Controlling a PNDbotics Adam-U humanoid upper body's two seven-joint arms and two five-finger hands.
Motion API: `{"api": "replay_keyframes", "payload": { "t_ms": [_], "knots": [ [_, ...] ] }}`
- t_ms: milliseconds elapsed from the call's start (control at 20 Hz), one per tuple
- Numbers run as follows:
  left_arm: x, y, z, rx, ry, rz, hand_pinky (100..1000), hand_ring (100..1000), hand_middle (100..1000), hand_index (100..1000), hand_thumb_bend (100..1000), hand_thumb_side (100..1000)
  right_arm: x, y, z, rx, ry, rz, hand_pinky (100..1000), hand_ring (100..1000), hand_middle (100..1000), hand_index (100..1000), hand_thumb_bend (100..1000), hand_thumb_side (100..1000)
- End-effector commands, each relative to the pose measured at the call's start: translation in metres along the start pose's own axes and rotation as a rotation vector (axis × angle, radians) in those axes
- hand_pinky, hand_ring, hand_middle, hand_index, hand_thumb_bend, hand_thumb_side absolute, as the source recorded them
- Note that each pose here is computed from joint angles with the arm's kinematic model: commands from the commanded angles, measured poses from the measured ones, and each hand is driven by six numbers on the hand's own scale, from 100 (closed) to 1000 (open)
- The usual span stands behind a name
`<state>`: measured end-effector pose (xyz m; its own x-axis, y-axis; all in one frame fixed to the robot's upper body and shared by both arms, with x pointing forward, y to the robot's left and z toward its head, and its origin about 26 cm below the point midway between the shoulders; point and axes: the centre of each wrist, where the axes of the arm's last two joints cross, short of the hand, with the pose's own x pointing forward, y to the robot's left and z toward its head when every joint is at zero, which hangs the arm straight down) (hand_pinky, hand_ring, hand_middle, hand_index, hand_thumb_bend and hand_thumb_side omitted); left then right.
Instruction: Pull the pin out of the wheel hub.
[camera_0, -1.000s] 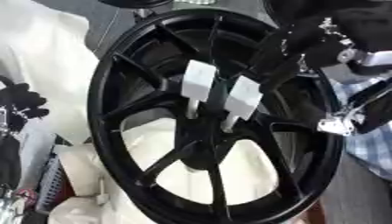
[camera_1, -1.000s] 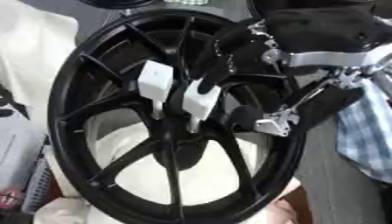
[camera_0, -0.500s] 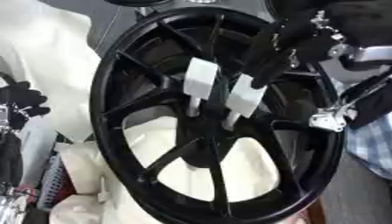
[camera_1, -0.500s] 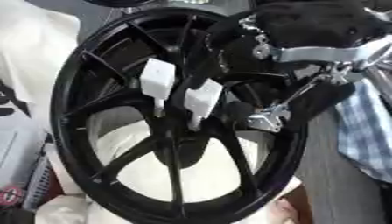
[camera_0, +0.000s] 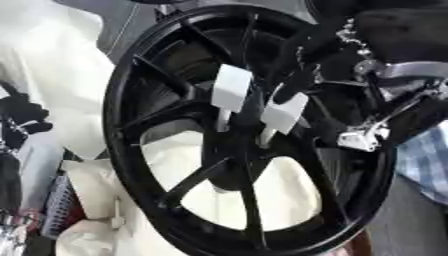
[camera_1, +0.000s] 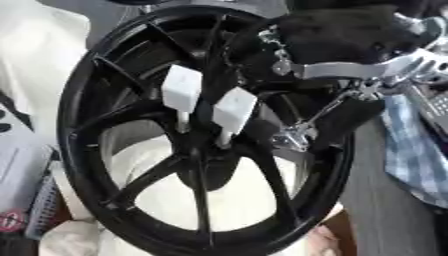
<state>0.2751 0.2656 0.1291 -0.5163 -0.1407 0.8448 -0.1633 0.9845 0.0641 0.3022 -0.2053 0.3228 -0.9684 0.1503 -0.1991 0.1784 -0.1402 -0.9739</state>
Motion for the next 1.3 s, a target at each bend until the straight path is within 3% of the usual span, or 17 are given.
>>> {"api": "replay_keyframes", "payload": {
  "t_ms": [50,100,250,550,1300],
  "knots": [
    [0.007,-0.001,-0.002,-0.003,-0.025,0.0,641,670,592,734,100,787,0.002,-0.007,0.003,0.033,-0.003,0.049,906,867,815,840,100,308],
    [0.006,-0.002,-0.002,-0.004,-0.023,0.0,641,671,592,735,100,795,0.002,-0.01,0.004,0.034,0.0,0.067,896,876,817,862,100,450],
    [0.007,-0.003,-0.002,-0.006,-0.023,-0.001,641,671,592,734,100,797,0.0,-0.018,0.009,0.036,0.028,0.124,892,871,807,862,100,456],
    [0.007,-0.004,-0.002,-0.008,-0.021,-0.001,643,672,592,735,100,799,0.001,-0.017,0.007,0.03,0.051,0.173,898,880,817,866,100,485],
    [0.007,-0.006,-0.003,-0.012,-0.018,-0.001,647,673,587,733,100,811,0.001,-0.013,0.008,0.095,0.042,0.218,915,908,851,880,100,524]
  ]
}}
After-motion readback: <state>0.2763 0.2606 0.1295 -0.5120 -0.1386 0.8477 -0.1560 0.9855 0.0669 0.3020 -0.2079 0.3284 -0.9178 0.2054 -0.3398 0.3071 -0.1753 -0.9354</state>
